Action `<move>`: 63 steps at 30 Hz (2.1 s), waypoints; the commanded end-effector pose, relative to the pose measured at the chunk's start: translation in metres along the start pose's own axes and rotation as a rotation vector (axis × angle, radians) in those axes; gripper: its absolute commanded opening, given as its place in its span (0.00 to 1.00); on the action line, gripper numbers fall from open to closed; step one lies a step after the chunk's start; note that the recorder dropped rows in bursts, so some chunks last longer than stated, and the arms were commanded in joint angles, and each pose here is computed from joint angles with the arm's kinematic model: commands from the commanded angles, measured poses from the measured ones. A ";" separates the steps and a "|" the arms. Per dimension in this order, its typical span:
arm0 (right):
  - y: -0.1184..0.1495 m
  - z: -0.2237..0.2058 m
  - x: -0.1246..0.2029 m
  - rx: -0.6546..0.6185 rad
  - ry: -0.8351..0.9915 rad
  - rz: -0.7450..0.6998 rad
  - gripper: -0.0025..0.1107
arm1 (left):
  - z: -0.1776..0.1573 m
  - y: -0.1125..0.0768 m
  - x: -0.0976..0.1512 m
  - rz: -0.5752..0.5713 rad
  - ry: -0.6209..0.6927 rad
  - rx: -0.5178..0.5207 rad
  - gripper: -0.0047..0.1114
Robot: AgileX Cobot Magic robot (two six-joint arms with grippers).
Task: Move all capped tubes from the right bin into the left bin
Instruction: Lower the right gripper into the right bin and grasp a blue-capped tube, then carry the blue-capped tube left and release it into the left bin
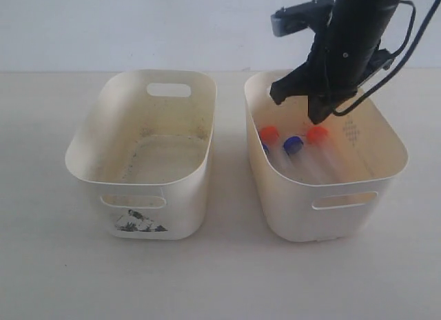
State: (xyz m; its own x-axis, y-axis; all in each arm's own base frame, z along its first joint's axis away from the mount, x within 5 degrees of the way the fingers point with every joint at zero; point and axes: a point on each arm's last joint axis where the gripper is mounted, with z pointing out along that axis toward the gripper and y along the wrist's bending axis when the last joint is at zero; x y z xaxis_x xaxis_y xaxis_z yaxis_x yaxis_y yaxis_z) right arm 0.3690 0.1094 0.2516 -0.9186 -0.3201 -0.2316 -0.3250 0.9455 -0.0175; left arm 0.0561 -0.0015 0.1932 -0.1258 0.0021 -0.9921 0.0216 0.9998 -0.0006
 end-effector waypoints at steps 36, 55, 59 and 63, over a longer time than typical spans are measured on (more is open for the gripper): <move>-0.004 -0.039 -0.025 0.030 -0.174 0.055 0.02 | 0.000 0.000 -0.002 -0.005 -0.016 -0.003 0.08; 0.098 -0.047 -0.054 -0.556 -0.511 -0.278 0.43 | 0.000 0.000 -0.002 -0.005 -0.016 -0.003 0.08; 0.068 -0.077 -0.047 -0.403 -0.457 -0.320 0.05 | 0.000 0.000 -0.002 -0.005 -0.016 -0.003 0.08; 0.028 -0.096 -0.028 -0.259 -0.324 -0.132 0.06 | 0.000 0.000 -0.002 -0.005 -0.016 -0.003 0.08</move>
State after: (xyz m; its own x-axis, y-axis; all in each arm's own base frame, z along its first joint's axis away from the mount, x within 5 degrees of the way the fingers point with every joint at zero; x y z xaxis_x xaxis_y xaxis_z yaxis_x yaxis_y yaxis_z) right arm 0.3725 0.1710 0.3358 -0.6723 -0.4143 -0.6135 -0.6406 0.7409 0.2016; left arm 0.0561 -0.0015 0.1932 -0.1258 0.0021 -0.9921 0.0216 0.9998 -0.0006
